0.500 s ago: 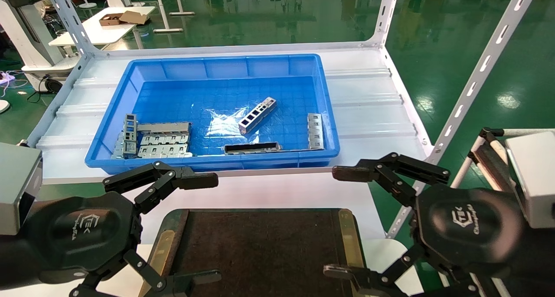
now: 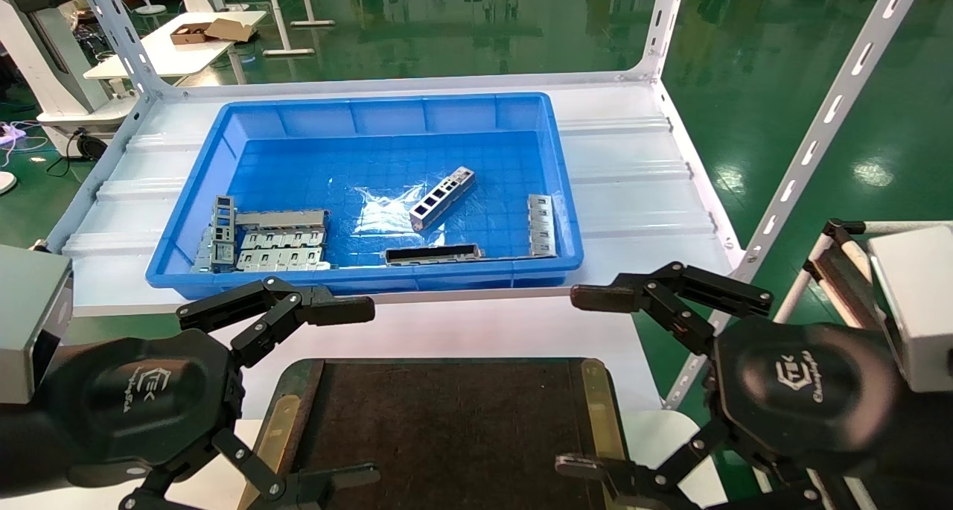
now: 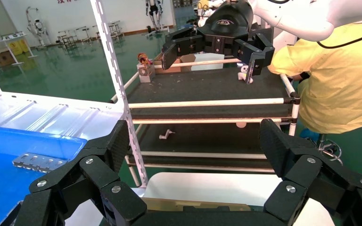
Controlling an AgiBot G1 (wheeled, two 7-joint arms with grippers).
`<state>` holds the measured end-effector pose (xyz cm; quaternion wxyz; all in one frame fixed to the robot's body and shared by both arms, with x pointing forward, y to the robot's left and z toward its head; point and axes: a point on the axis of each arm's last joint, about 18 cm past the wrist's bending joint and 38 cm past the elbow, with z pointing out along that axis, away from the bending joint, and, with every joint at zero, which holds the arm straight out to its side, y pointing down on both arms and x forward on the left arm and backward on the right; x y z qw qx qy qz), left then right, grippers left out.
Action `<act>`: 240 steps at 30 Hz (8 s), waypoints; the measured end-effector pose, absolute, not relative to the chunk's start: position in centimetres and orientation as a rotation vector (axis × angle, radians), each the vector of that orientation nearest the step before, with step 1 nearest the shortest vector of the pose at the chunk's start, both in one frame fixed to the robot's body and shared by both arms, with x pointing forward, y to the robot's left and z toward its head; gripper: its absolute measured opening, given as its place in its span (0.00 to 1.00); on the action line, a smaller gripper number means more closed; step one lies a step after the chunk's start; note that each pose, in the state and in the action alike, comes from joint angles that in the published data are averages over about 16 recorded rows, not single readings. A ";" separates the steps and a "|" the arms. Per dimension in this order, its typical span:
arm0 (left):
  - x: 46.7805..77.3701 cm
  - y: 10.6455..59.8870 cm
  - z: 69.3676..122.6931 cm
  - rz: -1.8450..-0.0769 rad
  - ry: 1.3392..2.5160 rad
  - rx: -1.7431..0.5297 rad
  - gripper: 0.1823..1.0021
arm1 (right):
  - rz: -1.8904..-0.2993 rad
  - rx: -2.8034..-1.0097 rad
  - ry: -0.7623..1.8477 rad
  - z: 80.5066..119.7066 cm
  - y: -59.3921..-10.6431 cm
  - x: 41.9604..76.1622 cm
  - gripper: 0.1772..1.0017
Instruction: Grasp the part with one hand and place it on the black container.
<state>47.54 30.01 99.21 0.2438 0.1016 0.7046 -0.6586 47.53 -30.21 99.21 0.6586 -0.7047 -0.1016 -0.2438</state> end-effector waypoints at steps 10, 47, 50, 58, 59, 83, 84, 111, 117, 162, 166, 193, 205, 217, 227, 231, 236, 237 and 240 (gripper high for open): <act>47.5 30.0 99.2 -1.799 1.924 0.278 1.00 | -0.552 -1.595 -0.230 99.2 -30.2 47.5 1.00; 62.6 26.2 104.5 -1.636 1.700 -0.159 1.00 | -0.552 -1.595 -0.230 99.2 -30.2 47.5 1.00; 65.1 25.6 104.8 -1.610 1.678 -0.211 1.00 | -0.552 -1.595 -0.230 99.2 -30.2 47.5 1.00; 71.1 23.9 104.3 -1.510 1.653 -0.334 1.00 | -0.552 -1.595 -0.230 99.2 -30.2 47.5 1.00; 71.7 23.7 104.2 -1.496 1.654 -0.347 1.00 | -0.552 -1.595 -0.230 99.2 -30.2 47.5 1.00; 77.4 21.4 100.5 -1.294 1.682 -0.535 0.98 | -0.552 -1.595 -0.230 99.2 -30.2 47.5 0.98; 77.5 21.5 100.4 -1.292 1.682 -0.540 0.98 | -0.552 -1.595 -0.230 99.2 -30.2 47.5 0.97; 77.9 21.3 98.4 -1.297 1.690 -0.614 0.44 | -0.552 -1.595 -0.230 99.2 -30.2 47.5 0.41; 77.9 21.2 98.8 -1.315 1.679 -0.615 0.30 | -0.552 -1.595 -0.230 99.2 -30.2 47.5 0.25; 60.4 23.4 94.9 -1.894 2.068 -0.066 0.19 | -0.552 -1.595 -0.230 99.2 -30.2 47.5 0.02; 58.7 23.6 91.8 -1.909 2.121 -0.142 0.19 | -0.552 -1.595 -0.230 99.2 -30.2 47.5 0.02; 60.6 20.2 73.2 -1.809 1.665 -1.155 0.19 | -0.552 -1.595 -0.230 99.2 -30.2 47.5 0.02; 64.2 15.7 70.0 -1.753 1.428 -1.383 0.19 | -0.552 -1.595 -0.230 99.2 -30.2 47.5 0.02; 65.9 14.1 67.6 -1.653 1.373 -1.484 0.19 | -0.552 -1.595 -0.230 99.2 -30.2 47.5 0.02; 66.4 13.7 66.7 -1.583 1.372 -1.512 0.19 | -0.552 -1.595 -0.230 99.2 -30.2 47.5 0.02; 66.4 13.6 66.7 -1.574 1.369 -1.523 0.19 | -0.552 -1.595 -0.230 99.2 -30.2 47.5 0.02; 66.3 13.4 66.9 -1.574 1.363 -1.534 0.19 | -0.552 -1.595 -0.230 99.2 -30.2 47.5 0.02; 66.3 13.4 67.0 -1.575 1.362 -1.535 0.19 | -0.552 -1.595 -0.230 99.2 -30.2 47.5 0.02; 66.2 13.3 67.3 -1.582 1.358 -1.538 0.21 | -0.552 -1.595 -0.230 99.2 -30.2 47.5 0.03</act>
